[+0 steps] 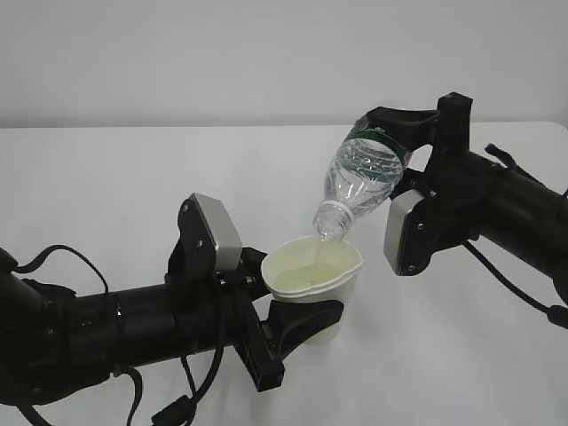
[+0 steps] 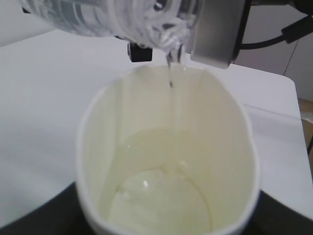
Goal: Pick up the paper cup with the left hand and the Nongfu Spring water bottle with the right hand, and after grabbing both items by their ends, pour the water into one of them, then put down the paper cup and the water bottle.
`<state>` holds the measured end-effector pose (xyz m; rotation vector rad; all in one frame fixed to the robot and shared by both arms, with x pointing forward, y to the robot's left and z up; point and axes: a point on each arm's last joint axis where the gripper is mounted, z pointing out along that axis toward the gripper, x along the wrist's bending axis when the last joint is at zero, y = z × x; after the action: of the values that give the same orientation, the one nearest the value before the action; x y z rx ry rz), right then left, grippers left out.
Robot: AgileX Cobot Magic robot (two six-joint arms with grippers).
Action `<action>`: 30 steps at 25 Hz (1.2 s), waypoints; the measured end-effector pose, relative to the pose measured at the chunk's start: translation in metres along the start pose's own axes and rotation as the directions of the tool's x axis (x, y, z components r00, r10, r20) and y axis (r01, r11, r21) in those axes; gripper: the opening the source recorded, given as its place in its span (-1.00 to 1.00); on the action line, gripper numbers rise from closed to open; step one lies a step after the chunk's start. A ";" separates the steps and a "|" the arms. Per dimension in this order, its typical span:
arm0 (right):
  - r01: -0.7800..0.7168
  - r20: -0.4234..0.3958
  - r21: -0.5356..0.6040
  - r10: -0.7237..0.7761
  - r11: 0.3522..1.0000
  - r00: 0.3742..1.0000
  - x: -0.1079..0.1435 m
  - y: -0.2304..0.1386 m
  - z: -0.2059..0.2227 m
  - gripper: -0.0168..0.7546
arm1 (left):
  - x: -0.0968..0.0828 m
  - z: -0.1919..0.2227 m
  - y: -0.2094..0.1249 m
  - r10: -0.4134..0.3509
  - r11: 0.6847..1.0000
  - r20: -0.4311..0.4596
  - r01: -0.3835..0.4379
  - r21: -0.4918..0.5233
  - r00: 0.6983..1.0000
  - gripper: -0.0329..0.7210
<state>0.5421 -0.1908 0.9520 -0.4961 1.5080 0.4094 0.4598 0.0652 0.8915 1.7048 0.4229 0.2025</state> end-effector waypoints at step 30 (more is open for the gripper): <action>0.004 0.003 0.001 -0.004 1.000 1.000 0.000 0.000 0.000 0.28 | 0.000 0.000 0.000 0.002 1.000 0.004 -0.002 0.003 1.000 0.21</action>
<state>0.5424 -0.1908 0.9524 -0.4976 1.5044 0.4064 0.4594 0.0650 0.8912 1.7088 0.4182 0.1998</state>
